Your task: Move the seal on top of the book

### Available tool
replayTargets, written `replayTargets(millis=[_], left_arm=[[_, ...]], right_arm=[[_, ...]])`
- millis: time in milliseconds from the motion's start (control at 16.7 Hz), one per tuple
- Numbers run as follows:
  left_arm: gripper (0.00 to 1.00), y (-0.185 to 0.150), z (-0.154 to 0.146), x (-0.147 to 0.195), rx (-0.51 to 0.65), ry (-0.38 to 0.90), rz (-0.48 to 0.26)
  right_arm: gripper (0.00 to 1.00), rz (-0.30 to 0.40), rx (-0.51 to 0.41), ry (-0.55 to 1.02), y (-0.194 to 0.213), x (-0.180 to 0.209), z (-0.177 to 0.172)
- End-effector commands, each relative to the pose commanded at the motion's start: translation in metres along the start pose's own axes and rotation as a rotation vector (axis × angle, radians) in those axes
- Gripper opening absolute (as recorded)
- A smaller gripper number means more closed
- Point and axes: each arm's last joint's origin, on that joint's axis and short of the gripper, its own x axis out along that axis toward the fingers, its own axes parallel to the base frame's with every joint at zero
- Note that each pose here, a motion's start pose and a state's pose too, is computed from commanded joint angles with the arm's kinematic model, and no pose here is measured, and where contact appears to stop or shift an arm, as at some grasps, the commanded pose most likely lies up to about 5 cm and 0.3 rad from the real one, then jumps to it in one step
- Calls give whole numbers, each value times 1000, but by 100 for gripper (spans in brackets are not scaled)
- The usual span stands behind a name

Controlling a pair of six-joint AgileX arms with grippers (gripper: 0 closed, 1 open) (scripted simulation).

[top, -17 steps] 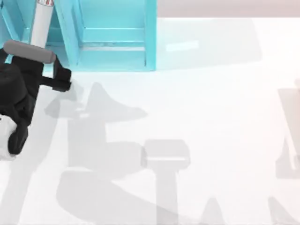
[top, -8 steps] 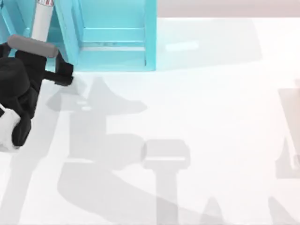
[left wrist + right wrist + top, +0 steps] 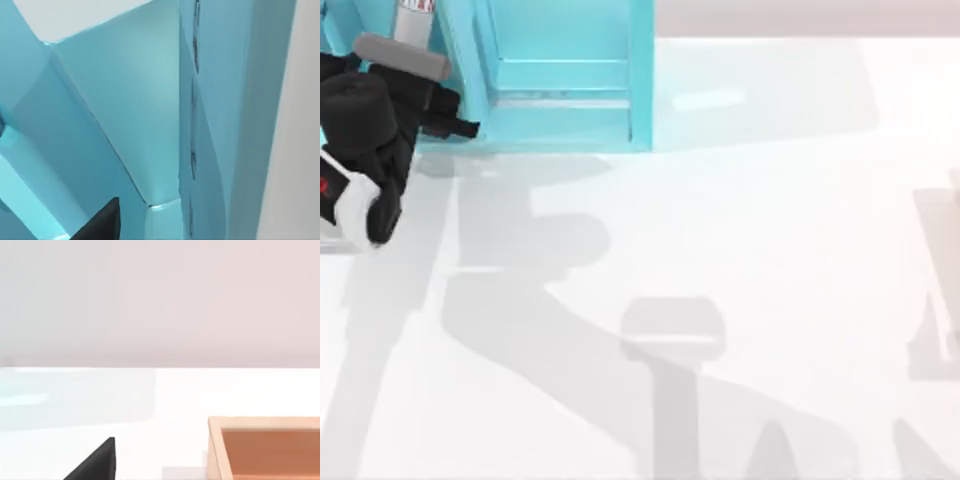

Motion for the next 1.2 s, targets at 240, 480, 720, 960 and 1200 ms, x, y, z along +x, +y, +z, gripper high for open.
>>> replayTargets(millis=[240,480,720,960,1200], left_arm=[[100,0,0,6,0,2,-1],[85,0,0,6,0,2,-1],[55,0,0,6,0,2,-1],[25,0,0,6,0,2,-1],[0,0,0,6,0,2,-1]], right_arm=[[100,0,0,0,0,0,0],[100,0,0,0,0,0,0],[100,0,0,0,0,0,0],[100,0,0,0,0,0,0],[100,0,0,0,0,0,0]])
